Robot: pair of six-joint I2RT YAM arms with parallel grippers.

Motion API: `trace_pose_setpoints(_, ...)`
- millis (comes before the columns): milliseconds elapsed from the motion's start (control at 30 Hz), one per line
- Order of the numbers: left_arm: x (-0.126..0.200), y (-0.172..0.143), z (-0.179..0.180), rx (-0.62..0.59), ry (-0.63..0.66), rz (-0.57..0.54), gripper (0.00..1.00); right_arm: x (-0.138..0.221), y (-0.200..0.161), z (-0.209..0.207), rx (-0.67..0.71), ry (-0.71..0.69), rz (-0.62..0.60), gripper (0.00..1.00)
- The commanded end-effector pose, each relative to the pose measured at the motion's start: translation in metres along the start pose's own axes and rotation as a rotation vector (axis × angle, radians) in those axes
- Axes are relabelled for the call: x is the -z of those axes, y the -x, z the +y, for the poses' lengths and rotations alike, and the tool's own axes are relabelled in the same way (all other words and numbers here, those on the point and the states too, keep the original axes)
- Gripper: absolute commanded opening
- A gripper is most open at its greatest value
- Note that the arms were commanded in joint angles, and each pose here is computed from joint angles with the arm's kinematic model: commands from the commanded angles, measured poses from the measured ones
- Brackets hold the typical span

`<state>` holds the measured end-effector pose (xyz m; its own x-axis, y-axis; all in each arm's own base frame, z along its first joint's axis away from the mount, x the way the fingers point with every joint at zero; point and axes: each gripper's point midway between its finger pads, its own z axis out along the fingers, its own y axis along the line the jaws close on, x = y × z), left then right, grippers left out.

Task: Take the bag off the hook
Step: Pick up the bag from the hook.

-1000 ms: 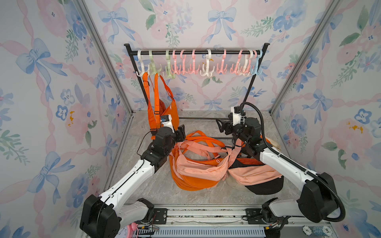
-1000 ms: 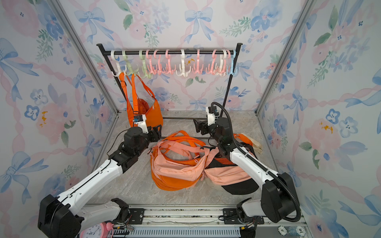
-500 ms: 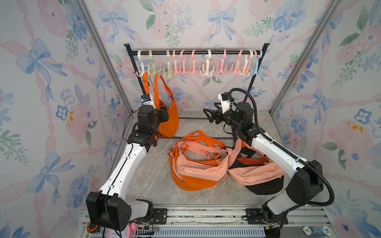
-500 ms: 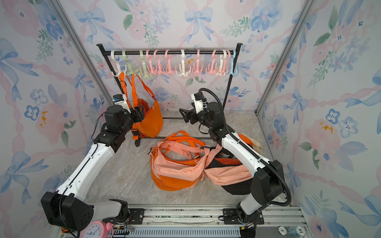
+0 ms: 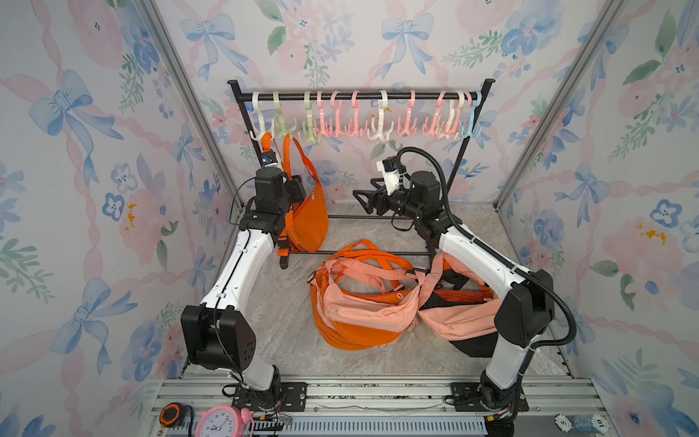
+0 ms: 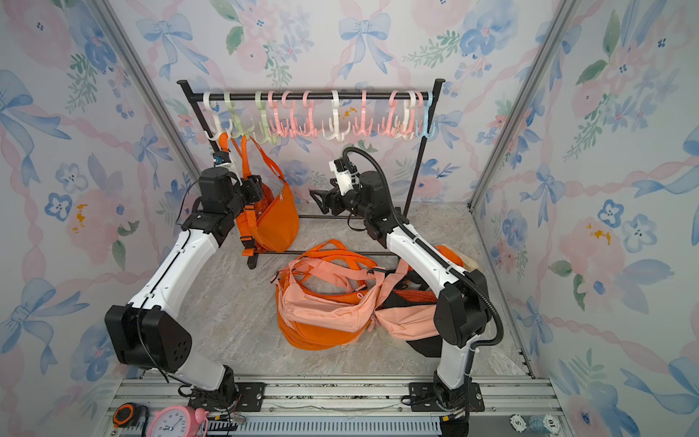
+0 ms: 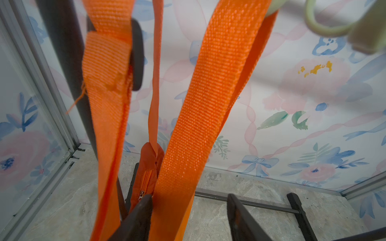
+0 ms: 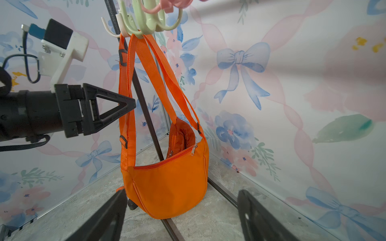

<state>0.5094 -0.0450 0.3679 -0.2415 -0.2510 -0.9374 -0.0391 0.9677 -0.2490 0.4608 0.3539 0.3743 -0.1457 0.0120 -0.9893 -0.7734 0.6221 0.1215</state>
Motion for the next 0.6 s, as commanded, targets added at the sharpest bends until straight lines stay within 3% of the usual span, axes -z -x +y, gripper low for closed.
trace_pose_setpoints(0,-0.013,0.007,-0.002,-0.032,-0.010,0.002,0.59,-0.007,0.004,0.006,0.002,0.031,-0.005,0.83)
trace_pose_setpoints(133,-0.028,0.003,-0.011,-0.047,-0.042,0.023,0.47,-0.011,0.000,-0.004,-0.020,0.029,-0.002,0.83)
trace_pose_setpoints(267,-0.031,0.005,-0.019,-0.051,-0.058,0.019,0.14,-0.009,-0.001,-0.016,-0.050,0.019,-0.017,0.82)
trace_pose_setpoints(367,-0.030,0.007,-0.025,-0.047,-0.079,0.017,0.00,-0.006,-0.001,-0.023,-0.066,0.011,-0.027,0.82)
trace_pose_setpoints(567,-0.021,0.013,-0.066,-0.084,-0.158,0.005,0.00,0.001,-0.004,-0.037,-0.084,-0.006,-0.035,0.81)
